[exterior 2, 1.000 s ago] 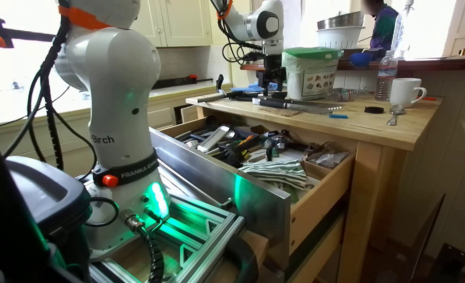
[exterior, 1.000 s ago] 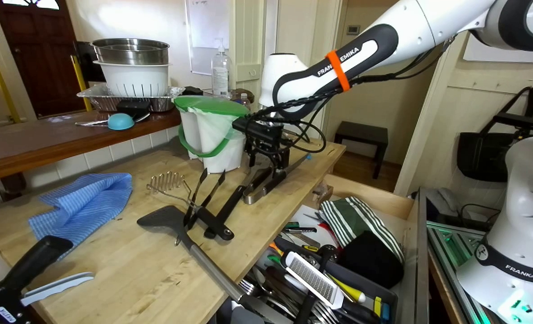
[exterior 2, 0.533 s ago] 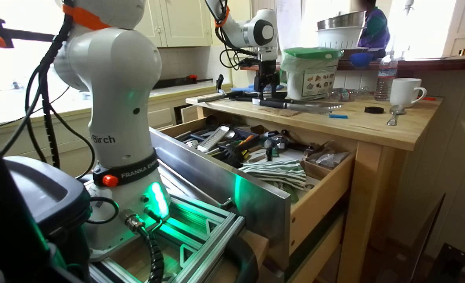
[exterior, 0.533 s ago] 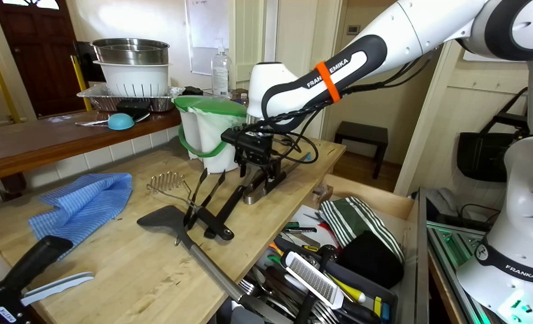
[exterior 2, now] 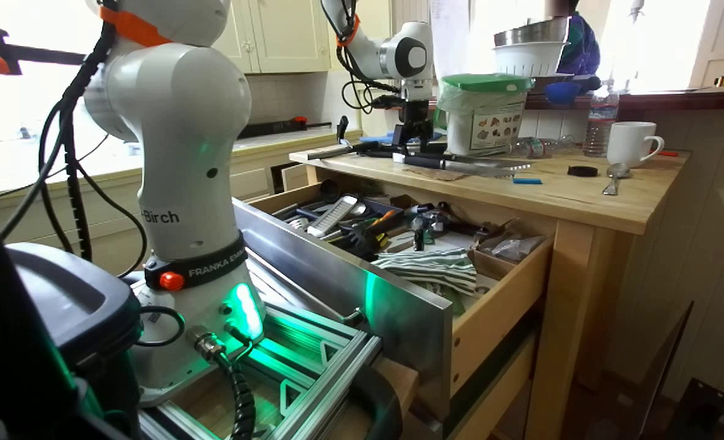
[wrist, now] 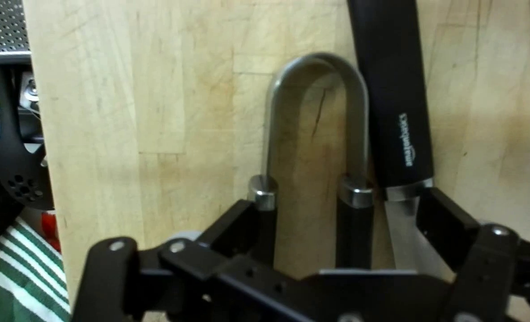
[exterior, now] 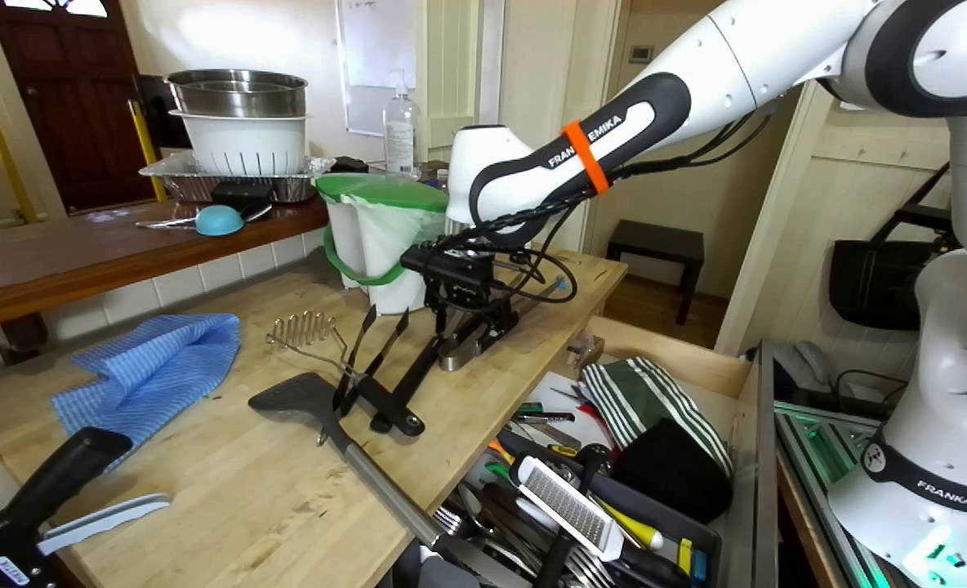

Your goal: Put an object on the counter in the drawer

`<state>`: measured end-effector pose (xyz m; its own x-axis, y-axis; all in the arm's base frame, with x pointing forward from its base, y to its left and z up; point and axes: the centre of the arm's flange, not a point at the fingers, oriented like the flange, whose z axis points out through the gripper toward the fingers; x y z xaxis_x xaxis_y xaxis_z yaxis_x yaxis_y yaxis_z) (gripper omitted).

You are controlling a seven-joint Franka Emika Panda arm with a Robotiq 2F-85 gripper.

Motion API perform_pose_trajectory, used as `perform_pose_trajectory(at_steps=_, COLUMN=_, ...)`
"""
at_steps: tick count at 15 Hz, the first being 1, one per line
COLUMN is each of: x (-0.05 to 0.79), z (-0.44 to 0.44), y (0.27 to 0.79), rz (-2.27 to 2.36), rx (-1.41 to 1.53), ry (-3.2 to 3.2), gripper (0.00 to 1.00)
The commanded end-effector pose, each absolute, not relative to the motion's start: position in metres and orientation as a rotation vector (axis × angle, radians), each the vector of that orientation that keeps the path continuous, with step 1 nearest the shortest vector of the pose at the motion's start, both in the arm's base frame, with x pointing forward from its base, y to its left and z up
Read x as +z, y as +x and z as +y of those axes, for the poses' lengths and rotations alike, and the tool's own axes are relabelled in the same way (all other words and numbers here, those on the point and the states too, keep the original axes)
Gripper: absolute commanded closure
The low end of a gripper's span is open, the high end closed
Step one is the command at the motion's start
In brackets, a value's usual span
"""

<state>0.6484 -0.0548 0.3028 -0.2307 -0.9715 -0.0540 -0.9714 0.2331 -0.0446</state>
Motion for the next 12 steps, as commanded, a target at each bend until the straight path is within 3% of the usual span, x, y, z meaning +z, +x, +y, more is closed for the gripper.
perform_pose_trajectory(at_steps=1, x=0.305, z=-0.069, y=0.627, rz=2.302, rx=0.075, ry=-1.862, gripper=0.00)
perform_pose_trajectory(at_steps=6, x=0.313, z=-0.085, y=0.605, rz=2.237, rx=0.128, ry=-1.813, gripper=0.00)
perform_pose_trajectory(at_steps=12, x=0.312, z=-0.082, y=0.626, rz=2.215, rx=0.115, ry=-1.829, gripper=0.00)
